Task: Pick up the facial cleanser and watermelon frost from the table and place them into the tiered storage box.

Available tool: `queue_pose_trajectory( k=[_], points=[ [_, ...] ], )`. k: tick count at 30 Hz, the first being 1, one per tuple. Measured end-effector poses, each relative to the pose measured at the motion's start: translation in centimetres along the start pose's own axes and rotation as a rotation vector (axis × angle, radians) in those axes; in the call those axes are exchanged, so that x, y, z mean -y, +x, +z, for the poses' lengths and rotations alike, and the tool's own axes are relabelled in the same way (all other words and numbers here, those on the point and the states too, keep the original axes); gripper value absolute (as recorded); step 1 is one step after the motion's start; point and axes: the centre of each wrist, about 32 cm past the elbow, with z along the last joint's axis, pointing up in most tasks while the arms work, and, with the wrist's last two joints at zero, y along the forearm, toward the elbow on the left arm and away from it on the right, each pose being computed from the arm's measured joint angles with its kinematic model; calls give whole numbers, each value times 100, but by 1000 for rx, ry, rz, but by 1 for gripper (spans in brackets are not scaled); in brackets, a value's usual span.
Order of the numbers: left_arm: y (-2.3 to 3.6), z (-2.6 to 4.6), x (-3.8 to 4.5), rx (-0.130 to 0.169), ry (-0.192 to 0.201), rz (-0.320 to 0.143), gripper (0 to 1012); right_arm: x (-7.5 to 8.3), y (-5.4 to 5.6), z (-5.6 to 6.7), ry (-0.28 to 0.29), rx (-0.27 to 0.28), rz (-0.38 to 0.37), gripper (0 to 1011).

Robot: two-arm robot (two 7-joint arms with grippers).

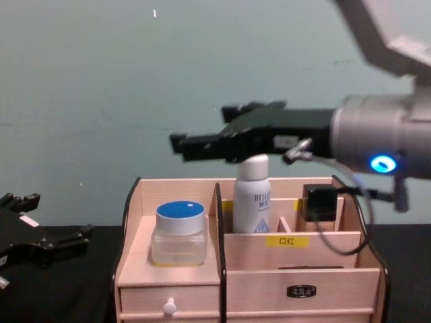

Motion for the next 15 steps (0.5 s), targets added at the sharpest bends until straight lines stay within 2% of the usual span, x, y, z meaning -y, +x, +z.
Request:
queue_pose_trajectory(
  k=[6, 8, 12, 15],
  points=[
    [0, 0, 0, 0, 0, 0, 1010, 275, 28, 68, 42, 38, -94, 1002],
    [0, 0, 0, 0, 0, 0, 1010, 404, 58, 73, 51, 48, -146, 1002],
    [0, 0, 0, 0, 0, 0, 1010, 651, 130, 36, 53, 57, -254, 1003],
    [0, 0, 0, 0, 0, 0, 1010, 762, 160, 1, 48, 61, -309, 1002]
  ],
)
